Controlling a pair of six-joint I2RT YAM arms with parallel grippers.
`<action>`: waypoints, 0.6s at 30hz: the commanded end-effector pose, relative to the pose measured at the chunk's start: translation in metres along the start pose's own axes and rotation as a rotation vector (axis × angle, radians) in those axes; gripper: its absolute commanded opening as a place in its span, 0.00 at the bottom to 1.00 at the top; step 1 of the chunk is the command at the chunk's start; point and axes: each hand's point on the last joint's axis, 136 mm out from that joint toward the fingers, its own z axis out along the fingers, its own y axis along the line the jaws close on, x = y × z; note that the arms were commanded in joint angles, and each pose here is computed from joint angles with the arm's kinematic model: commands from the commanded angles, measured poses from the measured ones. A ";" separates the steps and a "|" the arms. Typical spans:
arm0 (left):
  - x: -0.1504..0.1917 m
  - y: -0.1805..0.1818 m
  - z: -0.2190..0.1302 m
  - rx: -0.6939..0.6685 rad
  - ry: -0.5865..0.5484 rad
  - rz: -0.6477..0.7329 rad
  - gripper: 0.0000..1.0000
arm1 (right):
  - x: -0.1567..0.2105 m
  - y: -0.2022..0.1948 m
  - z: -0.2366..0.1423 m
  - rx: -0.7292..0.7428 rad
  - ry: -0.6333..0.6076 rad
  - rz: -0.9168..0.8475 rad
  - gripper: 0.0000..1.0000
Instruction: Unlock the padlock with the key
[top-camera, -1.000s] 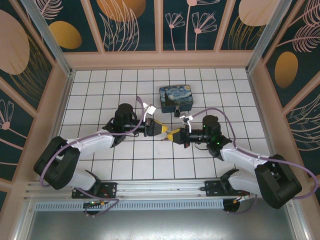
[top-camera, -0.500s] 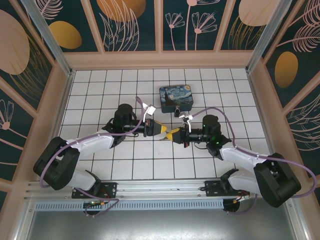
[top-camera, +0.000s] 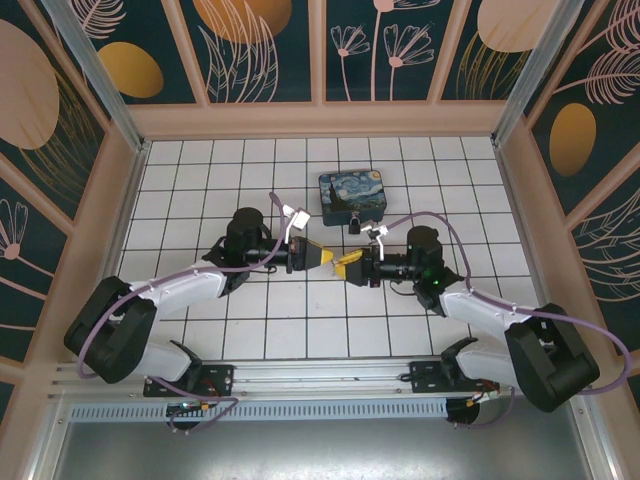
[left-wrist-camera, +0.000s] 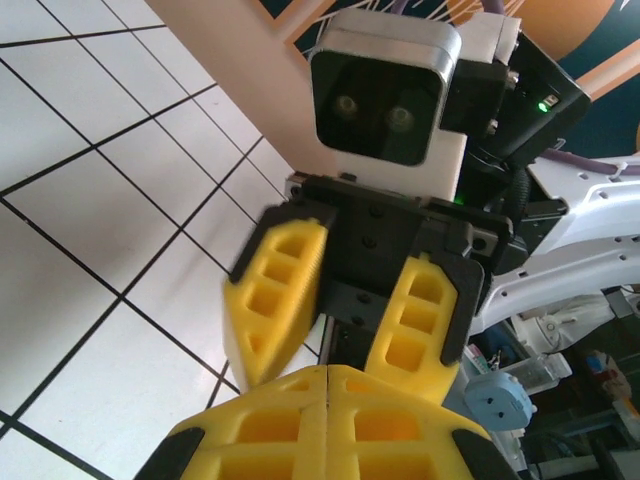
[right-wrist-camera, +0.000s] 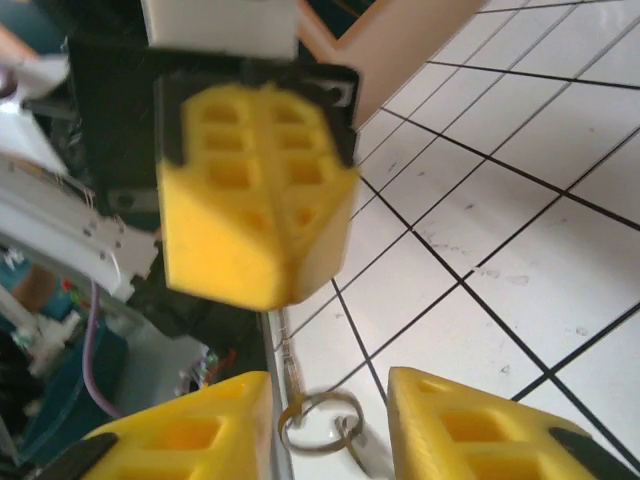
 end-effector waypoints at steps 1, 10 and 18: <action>-0.010 -0.015 -0.004 0.017 -0.044 0.041 0.00 | -0.017 -0.003 -0.009 0.029 -0.044 -0.008 0.45; -0.016 -0.020 -0.005 0.025 -0.059 0.027 0.00 | -0.039 -0.004 -0.029 0.063 -0.152 -0.004 0.50; -0.020 -0.025 -0.006 0.042 -0.070 0.023 0.00 | -0.037 0.014 -0.011 -0.054 -0.144 0.001 0.43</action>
